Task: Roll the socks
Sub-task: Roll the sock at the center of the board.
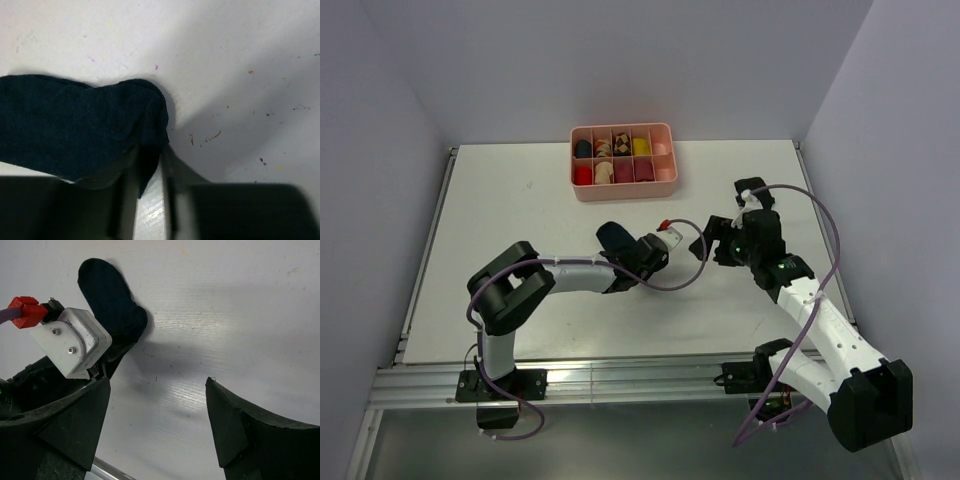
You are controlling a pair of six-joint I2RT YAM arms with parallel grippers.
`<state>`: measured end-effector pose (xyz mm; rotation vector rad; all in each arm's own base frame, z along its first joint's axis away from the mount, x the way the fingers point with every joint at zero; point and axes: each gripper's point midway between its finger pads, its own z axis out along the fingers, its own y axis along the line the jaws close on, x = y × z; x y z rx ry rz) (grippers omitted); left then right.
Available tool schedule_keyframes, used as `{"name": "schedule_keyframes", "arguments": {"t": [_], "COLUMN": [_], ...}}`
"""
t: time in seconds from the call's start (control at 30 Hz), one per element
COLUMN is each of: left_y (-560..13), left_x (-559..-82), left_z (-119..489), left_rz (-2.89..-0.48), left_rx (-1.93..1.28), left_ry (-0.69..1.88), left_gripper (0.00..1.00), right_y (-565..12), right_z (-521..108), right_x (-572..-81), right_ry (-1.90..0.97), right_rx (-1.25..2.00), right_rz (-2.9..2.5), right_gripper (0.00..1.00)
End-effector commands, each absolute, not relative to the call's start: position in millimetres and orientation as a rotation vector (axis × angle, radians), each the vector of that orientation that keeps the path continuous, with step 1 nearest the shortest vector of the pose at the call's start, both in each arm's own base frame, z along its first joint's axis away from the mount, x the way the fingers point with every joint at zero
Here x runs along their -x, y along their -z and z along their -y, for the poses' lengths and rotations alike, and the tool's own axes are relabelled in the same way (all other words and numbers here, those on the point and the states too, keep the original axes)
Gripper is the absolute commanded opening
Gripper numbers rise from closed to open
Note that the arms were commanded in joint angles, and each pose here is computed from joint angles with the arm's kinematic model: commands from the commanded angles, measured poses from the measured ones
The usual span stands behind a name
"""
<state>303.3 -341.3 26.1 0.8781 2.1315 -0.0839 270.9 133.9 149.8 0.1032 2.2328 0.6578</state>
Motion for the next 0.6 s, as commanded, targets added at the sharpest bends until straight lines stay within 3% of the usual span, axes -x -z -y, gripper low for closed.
{"name": "schedule_keyframes", "arguments": {"t": [0.0,0.03,0.07,0.23,0.57], "left_y": [-27.4,-26.6,-35.9,-56.5,-66.0], "left_x": [-299.3,-293.0,-293.1,-283.6,-297.1], "left_z": [344.3,347.4,352.2,363.7,352.0], "left_rz": [-2.166,-2.192,-2.192,-2.322,-2.591], "left_rx": [-0.885,-0.895,-0.882,-0.806,-0.662], "left_ry": [0.111,0.154,0.195,0.522,0.927], "left_gripper": [0.22,0.15,0.01,0.01,0.01], "right_y": [-159.2,-157.9,-158.8,-155.5,-139.8], "right_z": [-141.2,-142.3,-143.0,-146.3,-174.1], "right_x": [-273.0,-272.2,-272.8,-274.1,-273.3], "right_ry": [-0.711,-0.719,-0.723,-0.743,-0.777], "right_rx": [-0.089,-0.084,-0.081,-0.071,0.083], "right_rz": [-2.174,-2.175,-2.169,-2.165,-2.162], "right_gripper": [0.83,0.83,0.83,0.83,0.77]}}
